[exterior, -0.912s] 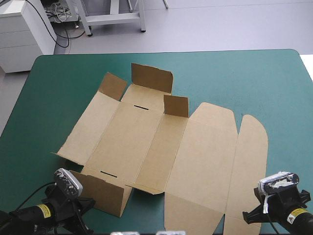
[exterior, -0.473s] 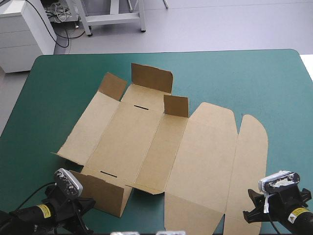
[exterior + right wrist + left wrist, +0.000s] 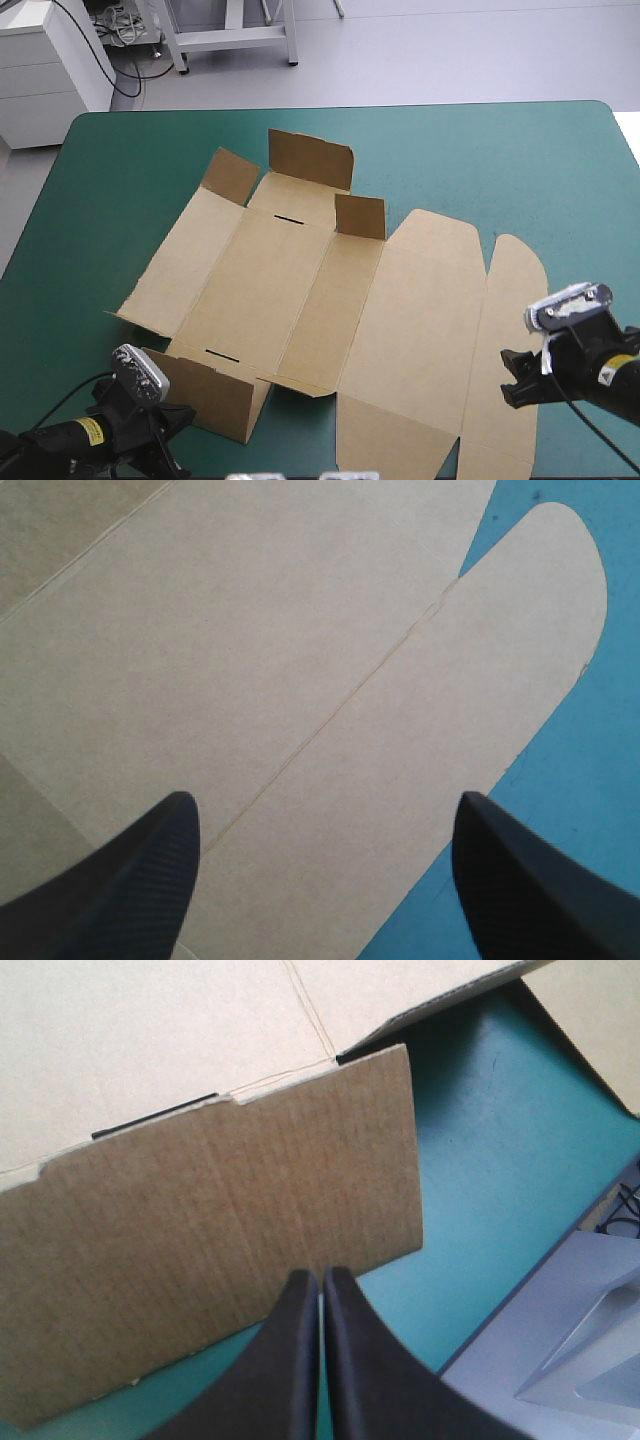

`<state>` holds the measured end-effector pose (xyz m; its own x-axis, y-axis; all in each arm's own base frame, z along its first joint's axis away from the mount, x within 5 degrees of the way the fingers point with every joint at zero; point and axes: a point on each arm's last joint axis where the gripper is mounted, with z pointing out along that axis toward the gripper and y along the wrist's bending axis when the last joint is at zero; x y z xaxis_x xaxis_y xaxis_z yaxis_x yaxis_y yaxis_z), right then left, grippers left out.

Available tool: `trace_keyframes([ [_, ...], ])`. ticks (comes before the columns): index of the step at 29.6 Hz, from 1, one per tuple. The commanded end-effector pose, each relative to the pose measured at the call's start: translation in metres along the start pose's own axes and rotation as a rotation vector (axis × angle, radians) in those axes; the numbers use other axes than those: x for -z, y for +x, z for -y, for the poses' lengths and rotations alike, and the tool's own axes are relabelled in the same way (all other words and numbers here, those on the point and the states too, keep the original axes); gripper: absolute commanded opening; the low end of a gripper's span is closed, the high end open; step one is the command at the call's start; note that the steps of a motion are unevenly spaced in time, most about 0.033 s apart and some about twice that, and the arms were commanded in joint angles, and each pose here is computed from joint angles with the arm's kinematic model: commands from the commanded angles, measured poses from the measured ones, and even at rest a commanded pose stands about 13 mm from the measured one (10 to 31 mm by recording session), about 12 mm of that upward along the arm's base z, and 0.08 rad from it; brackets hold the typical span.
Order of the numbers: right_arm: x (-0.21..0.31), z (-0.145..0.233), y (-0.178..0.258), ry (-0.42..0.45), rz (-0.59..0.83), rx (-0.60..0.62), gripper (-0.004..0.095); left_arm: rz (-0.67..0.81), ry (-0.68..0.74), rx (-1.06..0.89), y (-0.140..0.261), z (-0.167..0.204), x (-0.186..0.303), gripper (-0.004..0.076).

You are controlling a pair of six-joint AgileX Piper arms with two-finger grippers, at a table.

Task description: Fold the box

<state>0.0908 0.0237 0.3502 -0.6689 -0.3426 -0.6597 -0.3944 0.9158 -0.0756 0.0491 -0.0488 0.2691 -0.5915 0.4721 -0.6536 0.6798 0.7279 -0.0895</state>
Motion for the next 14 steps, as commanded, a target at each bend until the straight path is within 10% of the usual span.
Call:
trace_keyframes([
  [1,0.005,0.008,-0.037,-0.010,0.008,0.054,0.0662,0.069,0.010,0.013,-0.010,0.002,0.005,-0.0008],
  [14,-0.024,0.033,-0.157,-0.096,0.062,0.169,0.0659,0.069,0.010,0.013,-0.010,0.002,0.005,-0.0008],
])
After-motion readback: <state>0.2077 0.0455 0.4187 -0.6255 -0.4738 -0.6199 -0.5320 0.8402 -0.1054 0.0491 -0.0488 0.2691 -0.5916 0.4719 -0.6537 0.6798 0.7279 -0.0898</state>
